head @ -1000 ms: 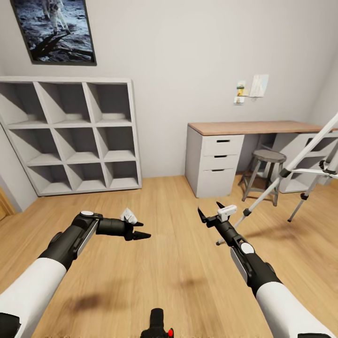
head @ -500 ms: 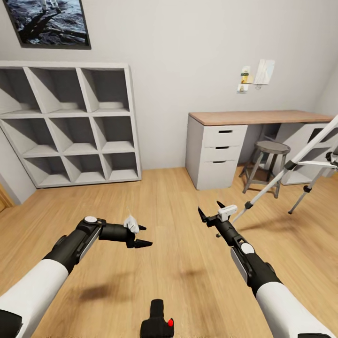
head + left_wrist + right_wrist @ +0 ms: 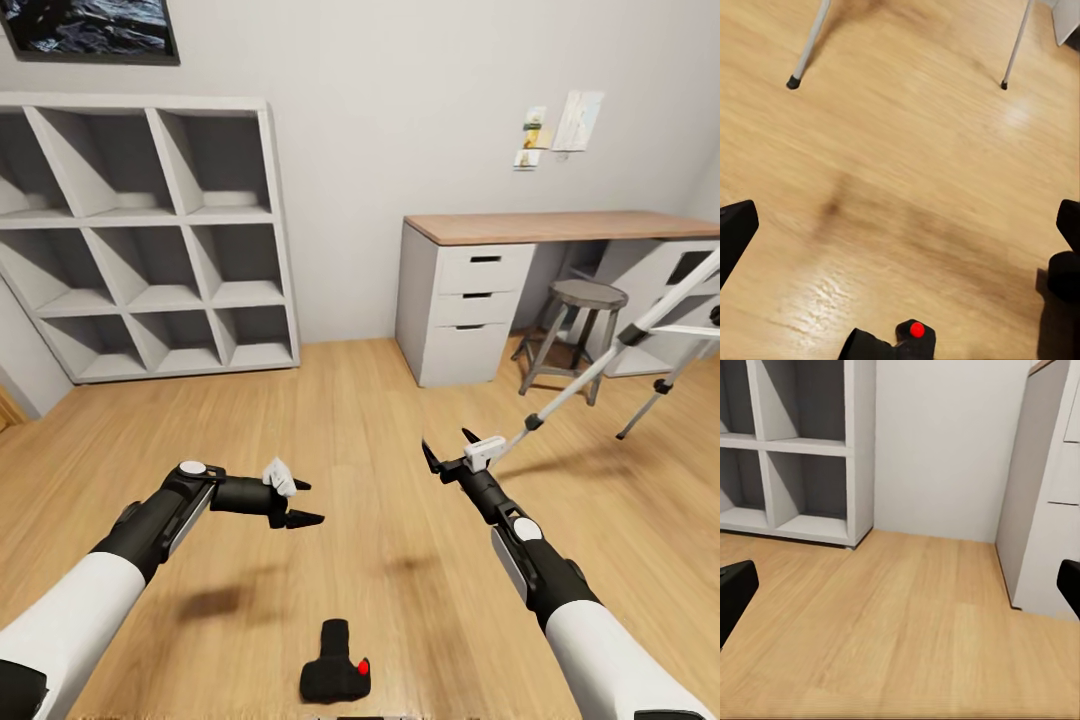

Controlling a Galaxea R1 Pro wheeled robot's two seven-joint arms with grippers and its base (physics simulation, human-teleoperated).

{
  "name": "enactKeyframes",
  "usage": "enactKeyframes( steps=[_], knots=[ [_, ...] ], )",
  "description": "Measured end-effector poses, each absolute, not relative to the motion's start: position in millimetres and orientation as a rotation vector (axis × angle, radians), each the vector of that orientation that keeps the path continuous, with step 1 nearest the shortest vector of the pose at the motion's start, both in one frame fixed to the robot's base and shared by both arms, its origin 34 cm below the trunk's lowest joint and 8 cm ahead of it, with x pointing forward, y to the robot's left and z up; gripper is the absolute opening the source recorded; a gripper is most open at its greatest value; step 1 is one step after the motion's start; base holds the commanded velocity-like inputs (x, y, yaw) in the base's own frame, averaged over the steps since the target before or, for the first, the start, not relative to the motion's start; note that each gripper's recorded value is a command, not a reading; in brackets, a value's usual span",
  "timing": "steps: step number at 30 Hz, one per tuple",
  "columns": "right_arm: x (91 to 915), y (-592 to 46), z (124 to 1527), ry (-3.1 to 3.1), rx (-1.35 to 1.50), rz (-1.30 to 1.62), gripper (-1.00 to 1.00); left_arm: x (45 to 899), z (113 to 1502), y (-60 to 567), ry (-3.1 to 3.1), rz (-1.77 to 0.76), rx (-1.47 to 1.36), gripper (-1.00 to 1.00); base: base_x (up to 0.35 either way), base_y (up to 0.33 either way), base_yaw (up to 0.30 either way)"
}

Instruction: Attach the digital camera to the camera tripod in the bedroom.

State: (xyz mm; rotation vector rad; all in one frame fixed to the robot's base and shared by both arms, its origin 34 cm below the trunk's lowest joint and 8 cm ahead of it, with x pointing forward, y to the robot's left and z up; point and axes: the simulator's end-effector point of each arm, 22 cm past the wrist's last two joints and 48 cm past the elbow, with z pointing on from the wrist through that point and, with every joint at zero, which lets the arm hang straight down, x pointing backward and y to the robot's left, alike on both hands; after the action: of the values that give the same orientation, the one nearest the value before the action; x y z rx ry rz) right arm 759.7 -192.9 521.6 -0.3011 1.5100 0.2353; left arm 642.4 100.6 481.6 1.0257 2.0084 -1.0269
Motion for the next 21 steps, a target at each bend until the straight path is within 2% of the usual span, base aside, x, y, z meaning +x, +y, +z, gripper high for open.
enactKeyframes(
  steps=[21],
  knots=[
    [759.1,-194.3,461.6,1.593,-0.290,0.247,1.00,638.5,430.0,103.8,2.081,-1.084,0.995,1.00,0.000,0.000,0.000]
  ],
)
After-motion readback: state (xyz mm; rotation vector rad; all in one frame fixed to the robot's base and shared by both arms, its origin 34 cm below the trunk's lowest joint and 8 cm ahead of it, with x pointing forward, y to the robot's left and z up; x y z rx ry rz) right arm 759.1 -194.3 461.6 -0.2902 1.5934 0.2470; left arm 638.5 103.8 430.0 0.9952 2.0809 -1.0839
